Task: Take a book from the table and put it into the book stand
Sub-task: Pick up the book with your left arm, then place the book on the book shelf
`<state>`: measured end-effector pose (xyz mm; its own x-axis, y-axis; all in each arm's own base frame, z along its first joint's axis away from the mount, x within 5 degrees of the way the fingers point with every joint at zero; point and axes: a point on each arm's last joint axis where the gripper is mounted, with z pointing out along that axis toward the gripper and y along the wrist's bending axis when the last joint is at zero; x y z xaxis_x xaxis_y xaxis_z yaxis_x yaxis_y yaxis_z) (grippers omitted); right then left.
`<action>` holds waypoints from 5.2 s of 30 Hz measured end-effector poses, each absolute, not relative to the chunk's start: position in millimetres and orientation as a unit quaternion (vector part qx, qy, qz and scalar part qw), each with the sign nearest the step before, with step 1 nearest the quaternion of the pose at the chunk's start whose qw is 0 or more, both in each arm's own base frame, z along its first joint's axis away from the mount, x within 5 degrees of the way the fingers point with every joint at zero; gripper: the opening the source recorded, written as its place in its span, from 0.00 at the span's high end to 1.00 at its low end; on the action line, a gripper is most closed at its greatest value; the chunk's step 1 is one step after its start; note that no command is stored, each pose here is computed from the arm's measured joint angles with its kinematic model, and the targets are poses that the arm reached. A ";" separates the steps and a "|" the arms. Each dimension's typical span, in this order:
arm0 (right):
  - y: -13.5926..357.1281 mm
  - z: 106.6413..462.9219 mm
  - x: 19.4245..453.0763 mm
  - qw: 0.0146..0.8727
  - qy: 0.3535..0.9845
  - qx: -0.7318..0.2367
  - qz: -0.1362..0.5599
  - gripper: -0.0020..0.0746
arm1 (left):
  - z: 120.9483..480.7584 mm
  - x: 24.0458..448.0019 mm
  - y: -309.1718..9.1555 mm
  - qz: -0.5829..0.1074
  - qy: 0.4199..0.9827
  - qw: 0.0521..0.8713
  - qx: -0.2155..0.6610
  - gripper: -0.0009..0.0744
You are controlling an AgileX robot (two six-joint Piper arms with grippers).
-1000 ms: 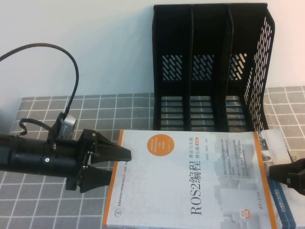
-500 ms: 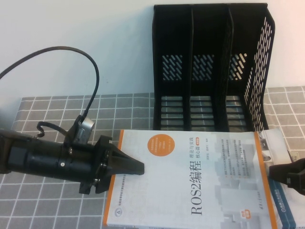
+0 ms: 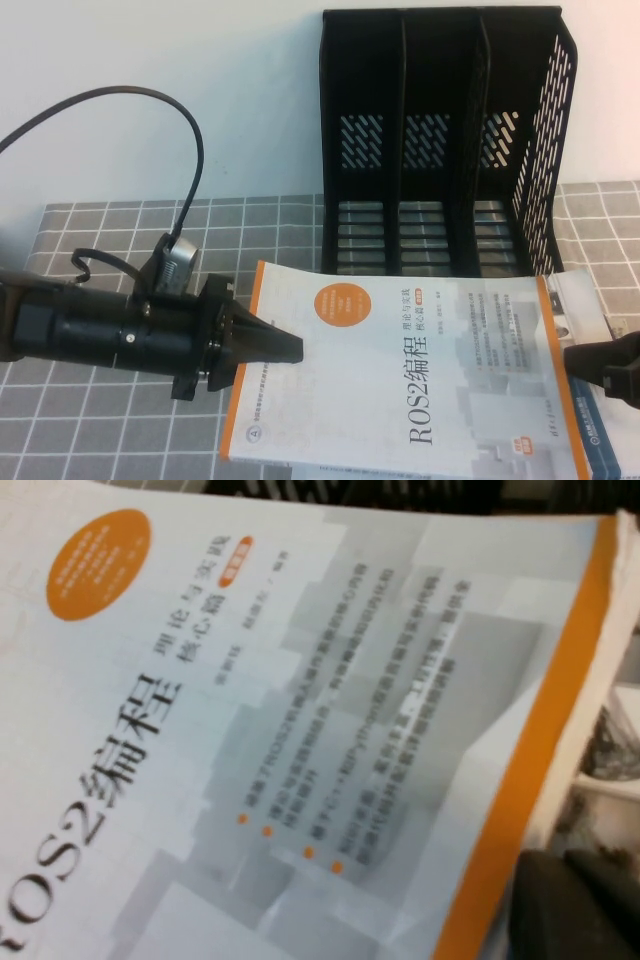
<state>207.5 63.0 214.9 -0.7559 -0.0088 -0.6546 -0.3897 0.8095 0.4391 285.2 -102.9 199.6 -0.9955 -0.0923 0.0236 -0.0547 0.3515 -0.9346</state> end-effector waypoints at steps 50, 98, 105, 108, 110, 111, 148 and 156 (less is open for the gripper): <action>8.9 316.1 25.6 0.488 0.856 -0.171 -0.021 0.98 | 527.7 305.6 -84.4 -0.497 0.799 0.331 -0.072 0.85; 14.5 292.7 29.0 0.444 0.884 -0.138 0.036 0.98 | 551.9 309.5 -141.6 -0.432 0.811 0.395 -0.020 0.85; 14.5 292.6 28.8 0.443 0.885 -0.138 0.037 0.98 | 553.0 303.1 -143.4 -0.435 0.817 0.379 -0.009 0.85; 14.6 292.3 28.6 0.442 0.886 -0.137 0.038 0.98 | 542.5 310.5 -143.2 -0.408 0.836 0.366 -0.012 0.85; 14.6 292.0 28.4 0.440 0.887 -0.136 0.038 0.98 | 534.3 317.6 -142.9 -0.387 0.849 0.360 -0.017 0.85; 14.6 291.9 28.3 0.439 0.887 -0.136 0.038 0.98 | 531.0 320.4 -142.3 -0.377 0.854 0.359 -0.019 0.85; 15.2 290.5 27.0 0.430 0.892 -0.136 0.043 0.98 | 408.2 403.0 -207.6 -0.244 0.930 0.274 0.015 0.85; 15.6 290.4 26.8 0.429 0.892 -0.136 0.046 0.98 | 384.6 413.5 -217.5 -0.222 0.940 0.258 0.023 0.85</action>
<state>26.8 15.6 290.4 -0.5950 -0.2028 -0.7777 -0.2815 0.9589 -0.0347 413.5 -217.5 384.6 -0.8657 -0.0715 -0.4954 0.1576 0.9005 -0.4054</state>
